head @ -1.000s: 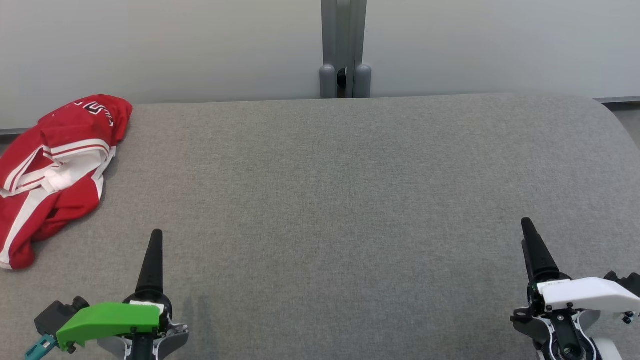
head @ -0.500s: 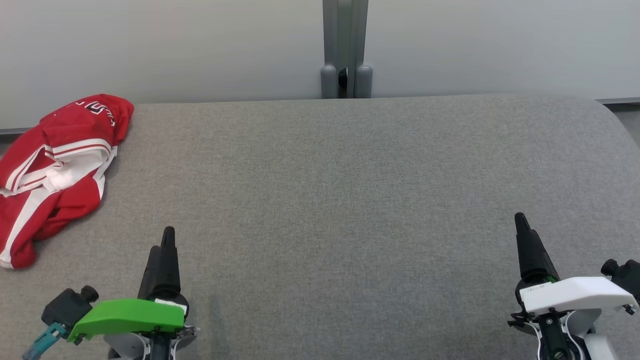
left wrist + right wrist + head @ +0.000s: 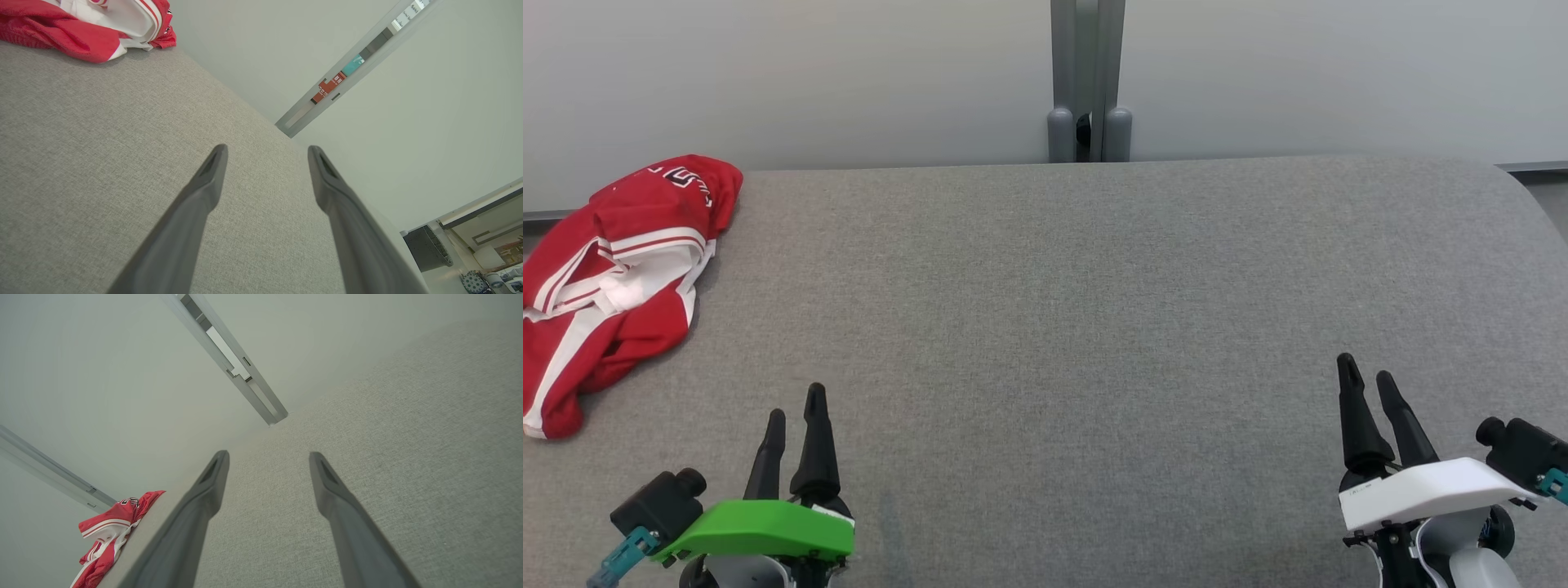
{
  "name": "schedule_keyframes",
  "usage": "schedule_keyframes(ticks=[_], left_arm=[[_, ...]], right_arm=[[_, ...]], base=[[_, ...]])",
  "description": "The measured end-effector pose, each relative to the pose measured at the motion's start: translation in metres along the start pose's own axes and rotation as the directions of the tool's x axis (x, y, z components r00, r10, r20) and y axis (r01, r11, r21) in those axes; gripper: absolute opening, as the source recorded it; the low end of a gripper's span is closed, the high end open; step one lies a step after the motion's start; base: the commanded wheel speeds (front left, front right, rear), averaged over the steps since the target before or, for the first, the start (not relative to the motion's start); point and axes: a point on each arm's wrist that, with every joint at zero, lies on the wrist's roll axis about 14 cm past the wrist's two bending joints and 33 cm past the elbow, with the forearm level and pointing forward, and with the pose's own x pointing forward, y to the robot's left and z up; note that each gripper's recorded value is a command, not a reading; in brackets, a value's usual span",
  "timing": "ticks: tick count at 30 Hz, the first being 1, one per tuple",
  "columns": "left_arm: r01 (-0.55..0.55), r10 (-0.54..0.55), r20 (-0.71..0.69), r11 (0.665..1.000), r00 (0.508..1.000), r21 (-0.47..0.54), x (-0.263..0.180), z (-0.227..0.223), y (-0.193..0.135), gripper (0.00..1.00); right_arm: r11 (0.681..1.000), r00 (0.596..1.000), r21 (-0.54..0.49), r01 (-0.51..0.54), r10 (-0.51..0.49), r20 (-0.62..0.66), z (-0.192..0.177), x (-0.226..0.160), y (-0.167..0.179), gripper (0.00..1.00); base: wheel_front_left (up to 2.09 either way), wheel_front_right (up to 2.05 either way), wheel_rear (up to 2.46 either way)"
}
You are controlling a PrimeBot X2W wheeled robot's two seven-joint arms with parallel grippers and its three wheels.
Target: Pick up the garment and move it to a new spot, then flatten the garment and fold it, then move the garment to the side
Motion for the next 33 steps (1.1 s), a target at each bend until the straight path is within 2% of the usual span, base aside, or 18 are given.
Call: schedule_keyframes(ticks=[12, 33], left_arm=[[0.016, -0.017, 0.003, 0.984, 1.0, 0.178, -0.003, -0.004, -0.003, 1.0], [0.025, -0.025, -0.003, 0.926, 1.0, 0.377, -0.01, -0.014, 0.0, 1.0]], right_arm=[[0.989, 1.0, -0.148, -0.02, 0.02, -0.002, -0.003, -0.003, 0.003, 1.0], [0.928, 0.998, -0.367, -0.064, 0.061, -0.02, -0.011, -0.005, 0.009, 1.0]], base=[[0.0, 0.0, 0.0], [0.0, 0.0, 0.0]])
